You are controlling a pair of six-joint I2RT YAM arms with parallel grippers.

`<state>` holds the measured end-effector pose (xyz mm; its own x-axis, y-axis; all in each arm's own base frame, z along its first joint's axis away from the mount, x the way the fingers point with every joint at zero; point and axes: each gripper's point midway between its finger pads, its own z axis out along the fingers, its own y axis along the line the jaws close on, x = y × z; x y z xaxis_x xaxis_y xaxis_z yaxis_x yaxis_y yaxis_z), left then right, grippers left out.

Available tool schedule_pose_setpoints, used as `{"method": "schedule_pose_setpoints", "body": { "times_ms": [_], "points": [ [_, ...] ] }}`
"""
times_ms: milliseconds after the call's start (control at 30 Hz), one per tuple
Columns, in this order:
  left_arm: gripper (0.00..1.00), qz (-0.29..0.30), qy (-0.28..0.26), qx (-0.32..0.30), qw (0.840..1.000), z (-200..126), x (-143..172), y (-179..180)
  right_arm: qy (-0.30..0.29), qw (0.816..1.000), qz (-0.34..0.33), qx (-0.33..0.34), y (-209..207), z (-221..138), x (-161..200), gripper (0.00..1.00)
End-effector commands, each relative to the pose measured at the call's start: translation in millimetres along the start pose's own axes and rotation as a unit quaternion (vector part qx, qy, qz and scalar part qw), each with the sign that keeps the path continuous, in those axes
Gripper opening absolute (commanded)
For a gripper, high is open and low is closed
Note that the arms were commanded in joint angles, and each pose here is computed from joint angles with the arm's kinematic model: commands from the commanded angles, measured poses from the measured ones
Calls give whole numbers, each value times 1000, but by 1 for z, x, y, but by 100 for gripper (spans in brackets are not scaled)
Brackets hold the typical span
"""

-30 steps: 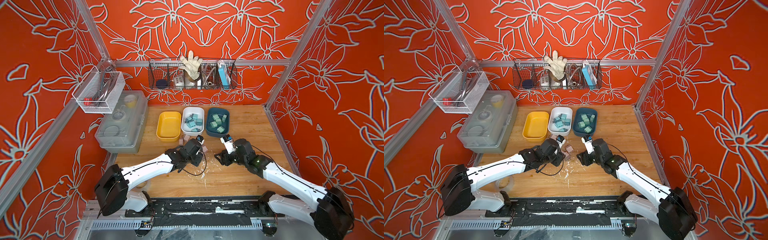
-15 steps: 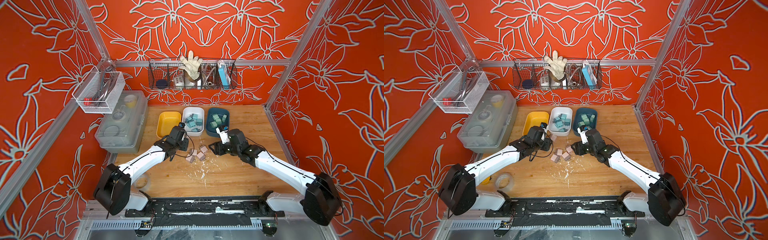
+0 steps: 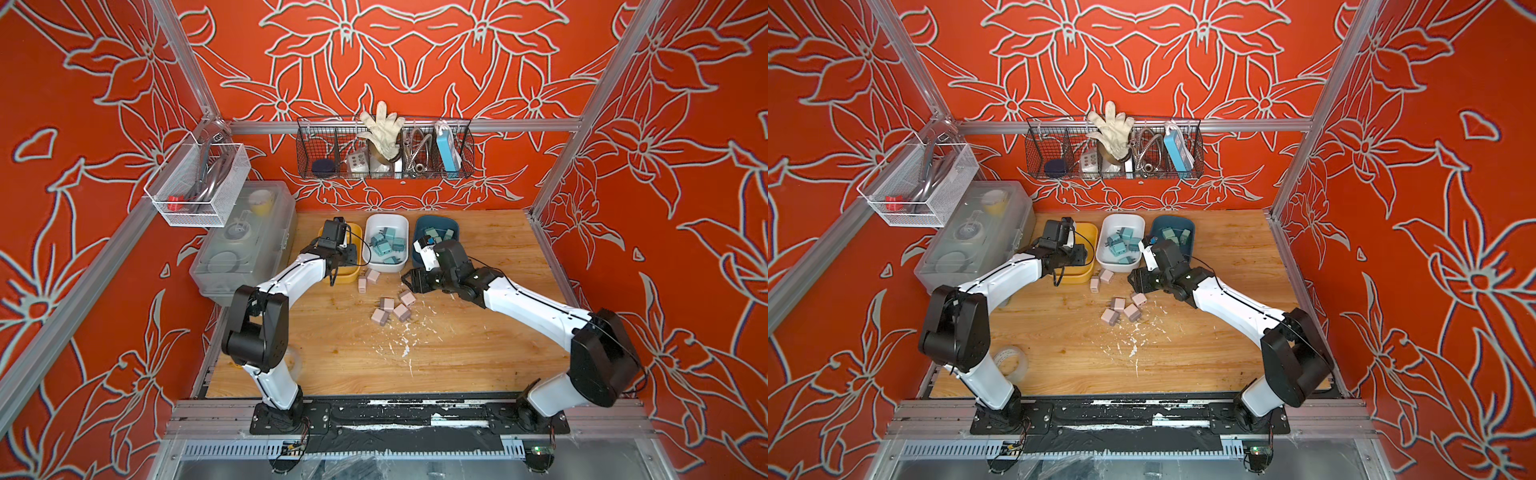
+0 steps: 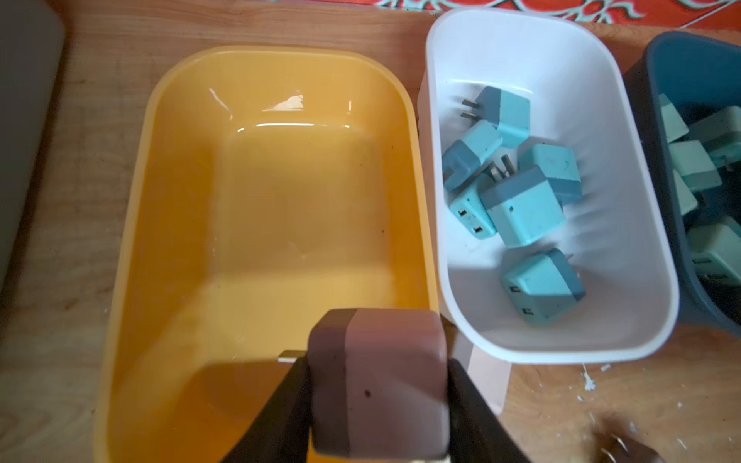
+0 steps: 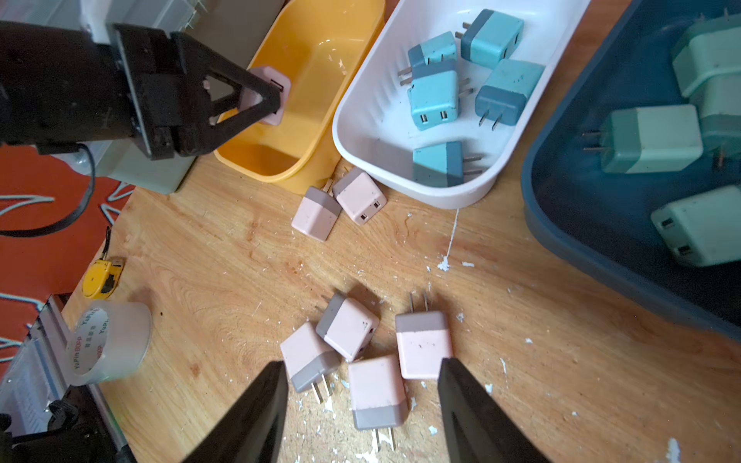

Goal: Place the plugs by color into the storage box
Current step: Place the plug in the storage box.

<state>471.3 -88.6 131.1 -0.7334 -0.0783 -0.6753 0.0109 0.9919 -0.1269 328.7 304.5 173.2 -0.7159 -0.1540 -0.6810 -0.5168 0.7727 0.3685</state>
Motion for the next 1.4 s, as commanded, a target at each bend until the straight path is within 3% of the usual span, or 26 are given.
{"method": "schedule_pose_setpoints", "body": {
  "times_ms": [0, 167, 367, 600, 800, 1367],
  "points": [
    [45, -4, 0, 0, 1000, 18, -21, 8, 15, 1000, -23, -5, 7, 9, -6, 65],
    [45, -10, 26, 15, 999, 58, -42, 8, 24, 998, -43, -30, 16, 27, -14, 65],
    [48, -9, 45, 19, 999, 91, -47, 6, 27, 998, -58, -25, 12, 39, -16, 65],
    [60, -5, 54, 11, 998, 112, -49, 11, 34, 997, -59, -25, 9, 50, -11, 65],
    [66, -4, 47, 0, 999, 107, -50, 15, 29, 997, -61, -25, 9, 48, -12, 65],
    [66, -16, 4, 12, 1000, 60, -64, 11, 15, 998, -49, -40, 17, 31, -13, 65]
  ]
}}
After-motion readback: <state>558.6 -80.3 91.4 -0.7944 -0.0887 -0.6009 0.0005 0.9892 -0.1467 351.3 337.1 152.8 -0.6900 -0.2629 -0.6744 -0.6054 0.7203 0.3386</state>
